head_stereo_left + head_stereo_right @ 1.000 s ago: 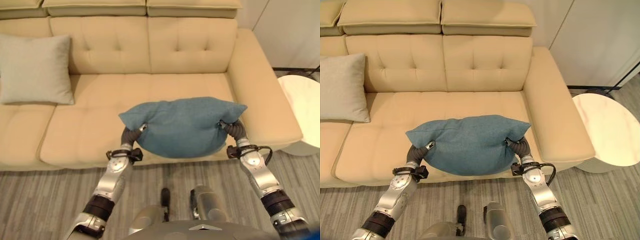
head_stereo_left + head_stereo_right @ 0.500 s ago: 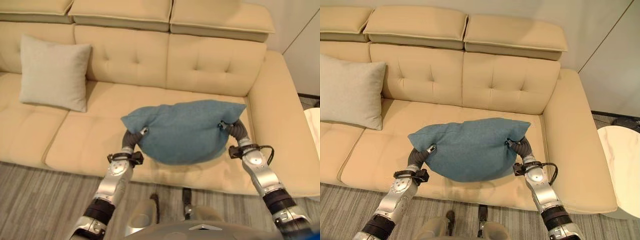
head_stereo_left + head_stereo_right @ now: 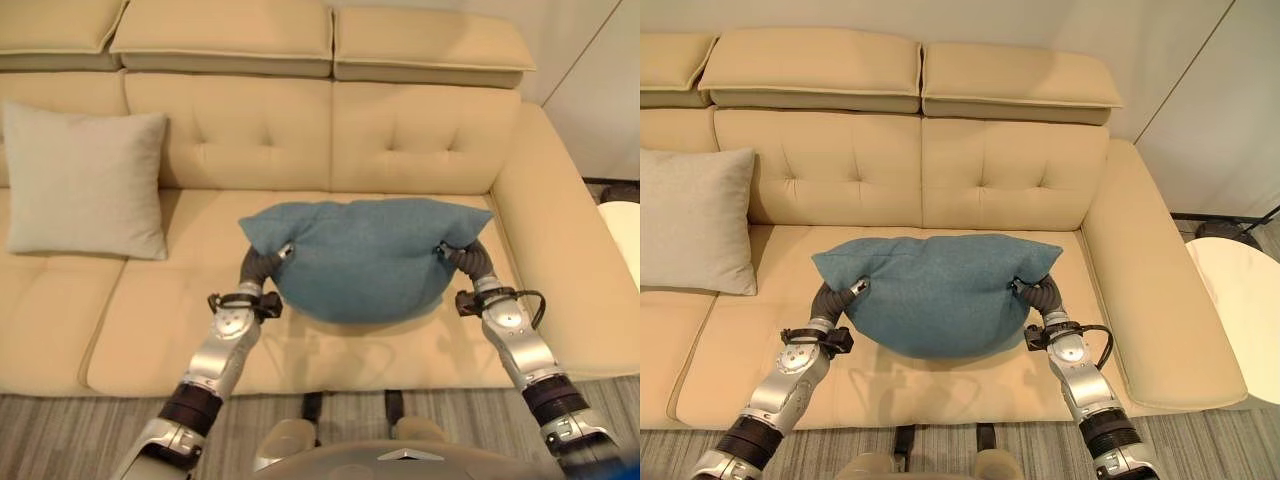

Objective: Pick up all the scattered cushions and arrange them neatly on the sofa.

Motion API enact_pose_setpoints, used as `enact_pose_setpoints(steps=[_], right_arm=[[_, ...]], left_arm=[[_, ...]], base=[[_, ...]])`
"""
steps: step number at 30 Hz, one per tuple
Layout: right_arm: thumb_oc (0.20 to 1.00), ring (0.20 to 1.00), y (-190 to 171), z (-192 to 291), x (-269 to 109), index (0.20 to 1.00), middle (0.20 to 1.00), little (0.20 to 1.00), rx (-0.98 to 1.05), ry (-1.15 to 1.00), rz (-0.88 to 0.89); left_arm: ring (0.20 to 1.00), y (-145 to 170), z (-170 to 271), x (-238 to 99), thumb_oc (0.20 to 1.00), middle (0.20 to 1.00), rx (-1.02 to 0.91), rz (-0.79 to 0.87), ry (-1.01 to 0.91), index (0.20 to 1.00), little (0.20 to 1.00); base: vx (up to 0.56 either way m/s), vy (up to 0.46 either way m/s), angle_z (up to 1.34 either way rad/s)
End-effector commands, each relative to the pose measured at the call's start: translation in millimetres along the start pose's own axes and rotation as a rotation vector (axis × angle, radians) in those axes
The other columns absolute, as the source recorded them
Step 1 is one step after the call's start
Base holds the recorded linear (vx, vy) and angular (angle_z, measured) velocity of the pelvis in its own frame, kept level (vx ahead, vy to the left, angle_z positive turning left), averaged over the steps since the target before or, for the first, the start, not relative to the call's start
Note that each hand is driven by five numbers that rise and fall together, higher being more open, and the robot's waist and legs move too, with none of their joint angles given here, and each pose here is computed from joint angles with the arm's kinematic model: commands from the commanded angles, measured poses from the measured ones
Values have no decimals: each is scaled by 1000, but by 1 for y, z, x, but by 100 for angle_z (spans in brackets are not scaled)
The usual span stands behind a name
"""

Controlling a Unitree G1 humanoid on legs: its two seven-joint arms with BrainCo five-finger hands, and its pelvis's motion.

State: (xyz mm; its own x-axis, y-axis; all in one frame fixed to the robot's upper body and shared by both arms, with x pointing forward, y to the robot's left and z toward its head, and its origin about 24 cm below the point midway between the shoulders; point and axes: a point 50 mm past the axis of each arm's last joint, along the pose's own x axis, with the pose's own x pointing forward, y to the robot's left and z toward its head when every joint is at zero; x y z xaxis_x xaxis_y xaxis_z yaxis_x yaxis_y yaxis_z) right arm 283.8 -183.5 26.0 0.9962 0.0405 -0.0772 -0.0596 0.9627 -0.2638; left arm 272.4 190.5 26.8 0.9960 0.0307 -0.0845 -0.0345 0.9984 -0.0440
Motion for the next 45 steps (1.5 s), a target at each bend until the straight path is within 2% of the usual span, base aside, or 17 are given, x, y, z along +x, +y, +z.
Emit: enact_pose_setpoints(steps=[1,8,10,16,21,26,28,35,38,41,45], right_arm=[[200,200,-18,51,23,200,200,200,9,-208,-78],[200,200,-21,113,53,200,200,200,-23,-376,-109],[200,200,-23,163,71,200,200,200,-52,-489,-144],[200,200,-29,221,82,200,200,200,-108,-614,-184],[200,200,-31,246,86,200,200,200,-166,-656,-199],[200,200,-28,246,91,200,200,200,-185,-630,-197],[200,200,-27,239,97,200,200,200,-209,-581,-193],[200,200,-30,224,104,200,200,200,-212,-502,-216],[200,200,-32,224,103,200,200,200,-217,-509,-223],[200,200,-36,231,91,200,200,200,-205,-586,-233],[200,200,-42,227,82,200,200,200,-191,-614,-237]], left_arm=[[200,-20,64,20,200,200,-42,-60,-292,200,200],[200,-30,119,49,200,200,-23,-33,-453,200,200],[200,-37,165,67,200,200,5,-7,-570,200,200],[200,-42,215,78,200,200,60,13,-688,200,200],[200,-41,240,82,200,200,106,32,-739,200,200],[200,-41,239,85,200,200,77,35,-720,200,200],[200,-41,223,91,200,200,77,41,-658,200,200],[200,-44,210,96,200,200,33,47,-603,200,200],[200,-46,210,93,200,200,23,38,-617,200,200],[200,-57,227,71,200,200,-49,-30,-749,200,200],[200,-62,227,57,200,200,-70,-73,-789,200,200]], base=[[-21,18,-5],[-80,-2,-6],[-69,-14,1],[0,0,0],[18,-18,7],[4,-6,2],[11,-11,2],[0,0,0],[2,-13,3],[22,-11,1],[9,-3,1]])
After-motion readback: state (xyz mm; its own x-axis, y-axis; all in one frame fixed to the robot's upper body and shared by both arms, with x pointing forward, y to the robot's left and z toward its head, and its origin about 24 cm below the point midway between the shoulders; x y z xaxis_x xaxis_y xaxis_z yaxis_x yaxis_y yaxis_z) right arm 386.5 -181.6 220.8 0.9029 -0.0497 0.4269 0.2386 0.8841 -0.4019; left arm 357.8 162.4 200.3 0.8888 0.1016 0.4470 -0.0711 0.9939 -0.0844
